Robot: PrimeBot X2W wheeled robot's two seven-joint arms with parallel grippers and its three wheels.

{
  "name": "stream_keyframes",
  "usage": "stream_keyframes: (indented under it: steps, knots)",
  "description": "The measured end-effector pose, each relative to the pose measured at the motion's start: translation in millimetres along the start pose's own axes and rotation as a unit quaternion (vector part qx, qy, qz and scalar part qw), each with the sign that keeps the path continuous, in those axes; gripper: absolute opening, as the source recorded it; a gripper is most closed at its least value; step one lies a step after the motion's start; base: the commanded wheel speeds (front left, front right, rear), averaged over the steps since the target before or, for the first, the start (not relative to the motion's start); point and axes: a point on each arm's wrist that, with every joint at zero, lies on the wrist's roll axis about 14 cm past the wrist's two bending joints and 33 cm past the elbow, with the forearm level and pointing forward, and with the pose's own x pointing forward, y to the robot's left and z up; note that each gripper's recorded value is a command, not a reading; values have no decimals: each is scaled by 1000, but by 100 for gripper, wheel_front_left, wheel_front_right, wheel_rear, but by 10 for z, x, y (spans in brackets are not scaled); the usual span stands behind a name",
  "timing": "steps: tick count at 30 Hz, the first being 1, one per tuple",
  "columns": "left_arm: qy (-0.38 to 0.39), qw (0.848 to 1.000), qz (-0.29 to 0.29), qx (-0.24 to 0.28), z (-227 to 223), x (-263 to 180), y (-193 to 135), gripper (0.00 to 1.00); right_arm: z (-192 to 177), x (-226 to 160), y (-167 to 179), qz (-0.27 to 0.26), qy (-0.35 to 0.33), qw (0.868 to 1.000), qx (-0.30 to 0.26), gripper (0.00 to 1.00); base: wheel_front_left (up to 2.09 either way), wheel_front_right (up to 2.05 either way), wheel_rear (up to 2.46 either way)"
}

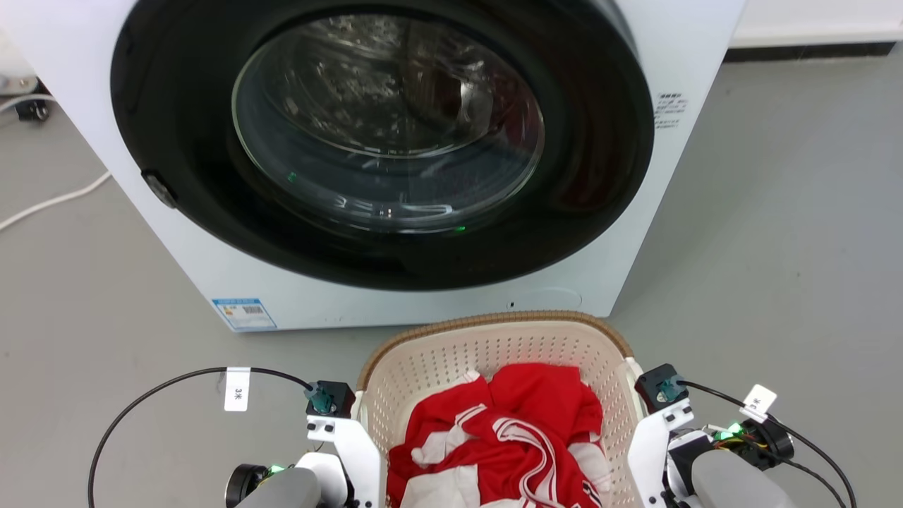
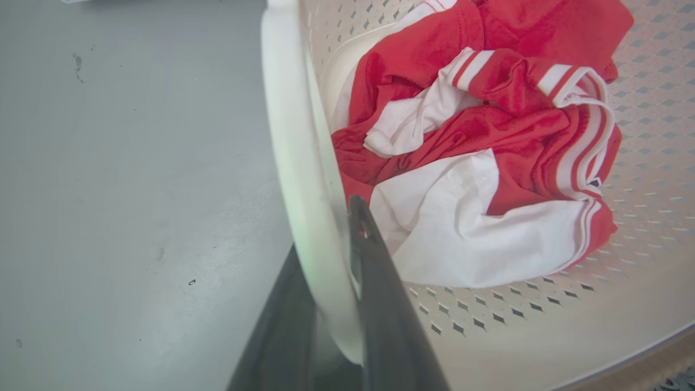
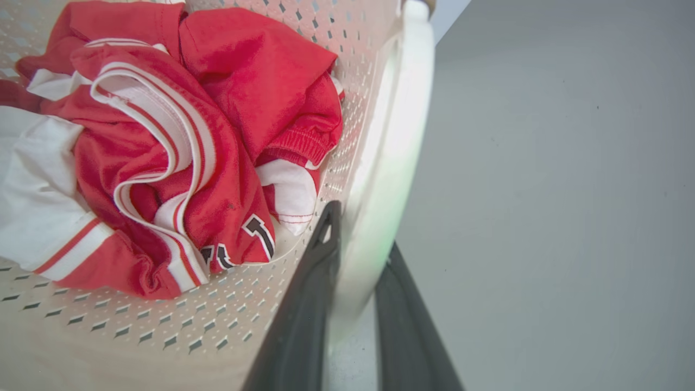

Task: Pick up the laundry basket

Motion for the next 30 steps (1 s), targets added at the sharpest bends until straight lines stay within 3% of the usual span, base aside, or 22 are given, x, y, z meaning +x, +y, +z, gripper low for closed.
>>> stream_keyframes:
  steps: [30]
  knots:
    - [9,1000,-5,13,-46,-294,-70,0,-47,-302,77,10,19,1000,-3,0,0,0,0]
